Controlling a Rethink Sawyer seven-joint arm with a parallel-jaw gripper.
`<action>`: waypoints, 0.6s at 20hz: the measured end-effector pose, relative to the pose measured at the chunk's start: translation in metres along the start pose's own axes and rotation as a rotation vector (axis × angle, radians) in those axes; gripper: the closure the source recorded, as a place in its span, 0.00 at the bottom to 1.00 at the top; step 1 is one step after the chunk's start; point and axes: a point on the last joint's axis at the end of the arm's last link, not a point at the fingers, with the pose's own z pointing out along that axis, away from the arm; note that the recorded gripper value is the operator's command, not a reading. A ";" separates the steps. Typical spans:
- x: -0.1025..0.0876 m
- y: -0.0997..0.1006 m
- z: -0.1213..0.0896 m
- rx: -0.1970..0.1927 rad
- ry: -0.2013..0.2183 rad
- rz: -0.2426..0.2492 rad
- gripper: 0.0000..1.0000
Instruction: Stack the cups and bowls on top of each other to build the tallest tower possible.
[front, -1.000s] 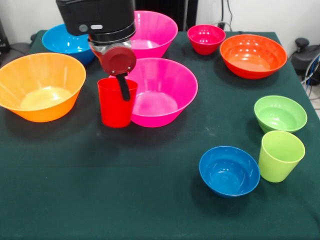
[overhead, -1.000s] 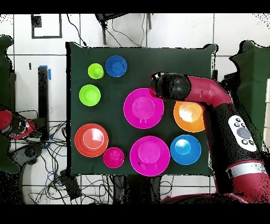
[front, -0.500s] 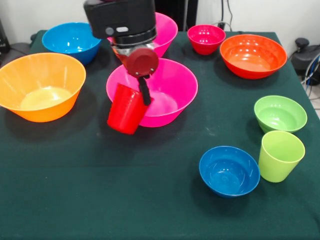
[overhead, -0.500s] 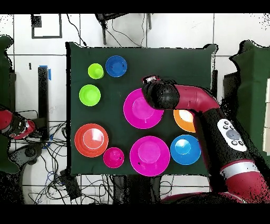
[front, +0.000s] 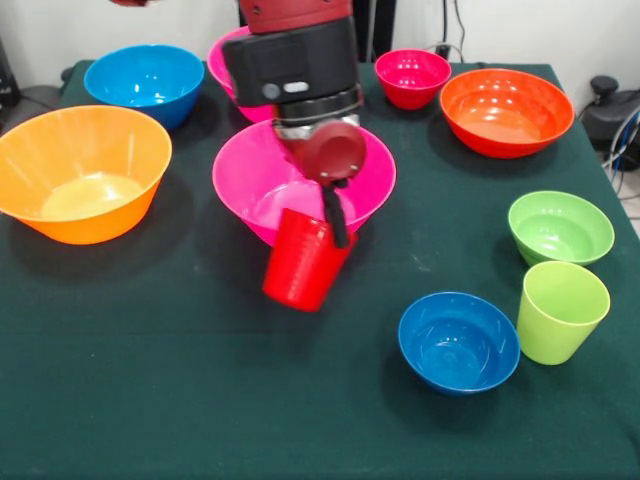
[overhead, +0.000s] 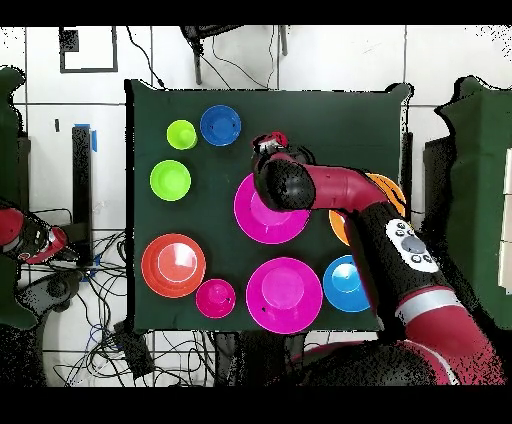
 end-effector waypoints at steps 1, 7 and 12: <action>-0.005 -0.001 0.002 0.001 -0.002 -0.006 1.00; -0.041 -0.002 0.014 -0.021 -0.011 -0.061 1.00; -0.062 -0.002 0.022 -0.047 0.012 -0.115 1.00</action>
